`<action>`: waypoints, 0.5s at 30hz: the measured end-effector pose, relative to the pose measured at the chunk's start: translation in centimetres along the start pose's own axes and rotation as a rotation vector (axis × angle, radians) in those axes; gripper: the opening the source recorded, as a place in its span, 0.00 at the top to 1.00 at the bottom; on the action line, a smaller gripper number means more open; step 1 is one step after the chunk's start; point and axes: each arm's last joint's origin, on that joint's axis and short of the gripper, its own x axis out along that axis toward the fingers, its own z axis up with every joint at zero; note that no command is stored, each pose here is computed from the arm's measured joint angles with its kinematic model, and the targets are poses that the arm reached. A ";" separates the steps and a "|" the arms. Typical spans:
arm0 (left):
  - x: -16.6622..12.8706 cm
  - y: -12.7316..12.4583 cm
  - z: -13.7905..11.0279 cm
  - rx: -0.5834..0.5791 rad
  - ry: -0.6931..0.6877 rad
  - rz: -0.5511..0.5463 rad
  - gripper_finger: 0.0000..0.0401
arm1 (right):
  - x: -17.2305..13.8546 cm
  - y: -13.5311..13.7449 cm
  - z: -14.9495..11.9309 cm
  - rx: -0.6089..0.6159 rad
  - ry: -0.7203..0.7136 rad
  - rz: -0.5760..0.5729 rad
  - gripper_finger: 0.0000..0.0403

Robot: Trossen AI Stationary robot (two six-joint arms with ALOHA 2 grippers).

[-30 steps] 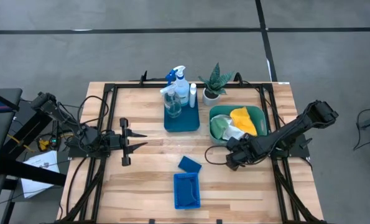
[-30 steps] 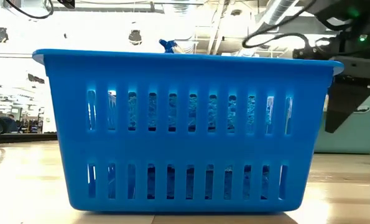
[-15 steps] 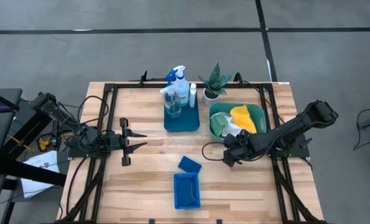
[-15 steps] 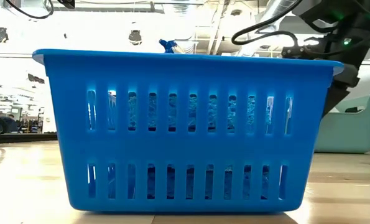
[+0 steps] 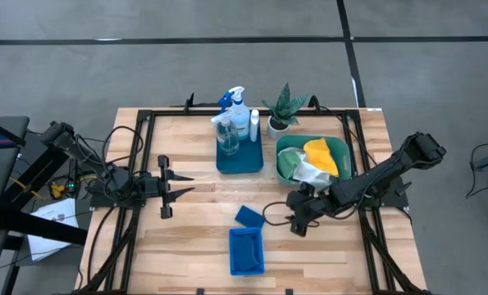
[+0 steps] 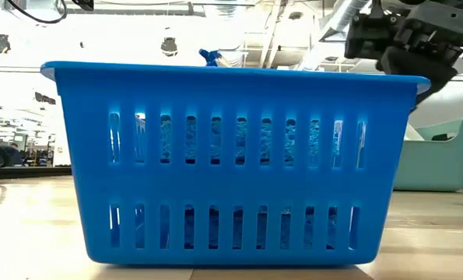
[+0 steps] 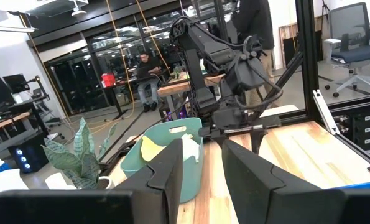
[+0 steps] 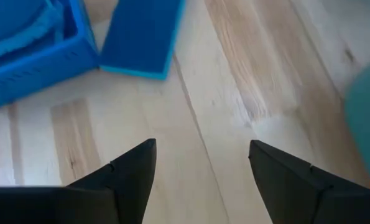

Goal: Pick & Place Kitchen Items
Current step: Put the blue sponge into the blue basket

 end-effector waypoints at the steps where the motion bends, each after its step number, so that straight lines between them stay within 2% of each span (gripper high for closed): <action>1: 0.0 0.0 0.0 0.000 0.000 0.000 0.73 | 0.0 0.1 0.1 -0.013 -0.010 0.008 0.38; 10: 0.0 0.0 0.0 0.000 0.000 0.000 0.73 | -0.4 1.6 0.5 -0.221 -0.120 0.084 0.38; 15: 0.0 0.0 0.0 0.000 0.000 0.000 0.73 | 0.6 3.1 -0.2 -0.415 -0.165 0.078 0.38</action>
